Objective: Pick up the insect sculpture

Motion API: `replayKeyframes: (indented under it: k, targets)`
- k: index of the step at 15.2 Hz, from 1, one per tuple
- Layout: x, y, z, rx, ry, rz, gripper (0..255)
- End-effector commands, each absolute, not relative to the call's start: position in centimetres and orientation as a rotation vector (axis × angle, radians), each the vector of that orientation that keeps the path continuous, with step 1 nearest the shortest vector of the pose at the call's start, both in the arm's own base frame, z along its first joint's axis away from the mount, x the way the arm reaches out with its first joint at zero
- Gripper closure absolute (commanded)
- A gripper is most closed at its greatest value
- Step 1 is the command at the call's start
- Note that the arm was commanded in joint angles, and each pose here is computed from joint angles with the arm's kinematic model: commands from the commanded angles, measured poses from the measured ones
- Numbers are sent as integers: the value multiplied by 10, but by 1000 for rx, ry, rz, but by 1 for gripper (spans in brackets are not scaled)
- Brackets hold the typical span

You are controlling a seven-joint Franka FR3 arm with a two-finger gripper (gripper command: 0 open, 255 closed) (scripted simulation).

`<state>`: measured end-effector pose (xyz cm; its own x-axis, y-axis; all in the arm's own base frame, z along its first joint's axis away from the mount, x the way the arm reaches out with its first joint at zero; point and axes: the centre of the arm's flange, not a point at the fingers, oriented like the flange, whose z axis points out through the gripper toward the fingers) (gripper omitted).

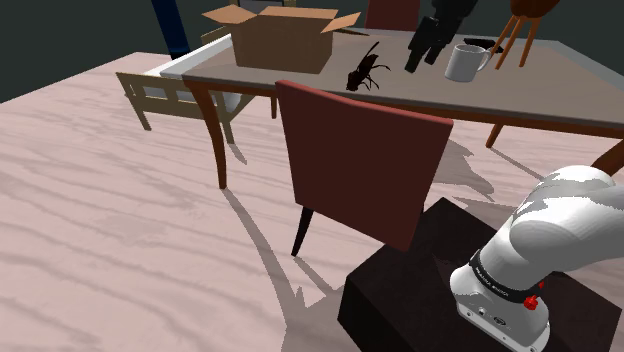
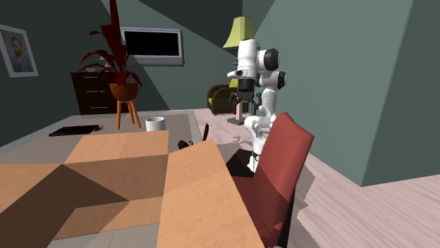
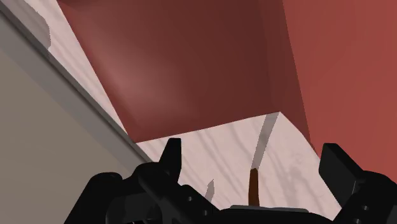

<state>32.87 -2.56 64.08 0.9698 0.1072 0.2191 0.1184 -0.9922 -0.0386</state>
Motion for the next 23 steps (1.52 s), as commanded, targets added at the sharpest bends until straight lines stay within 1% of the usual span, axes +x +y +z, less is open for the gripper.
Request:
replayKeyframes:
  k: [1, 13, 22, 23]
  targets:
    - [329, -26, 641, -3067, -176, -337, 0]
    - [439, -145, 609, -2988, -835, -240, 0]
    - [548, -199, 587, -2837, -1312, -158, 0]
    - [552, -201, 586, -2830, -1328, -155, 0]
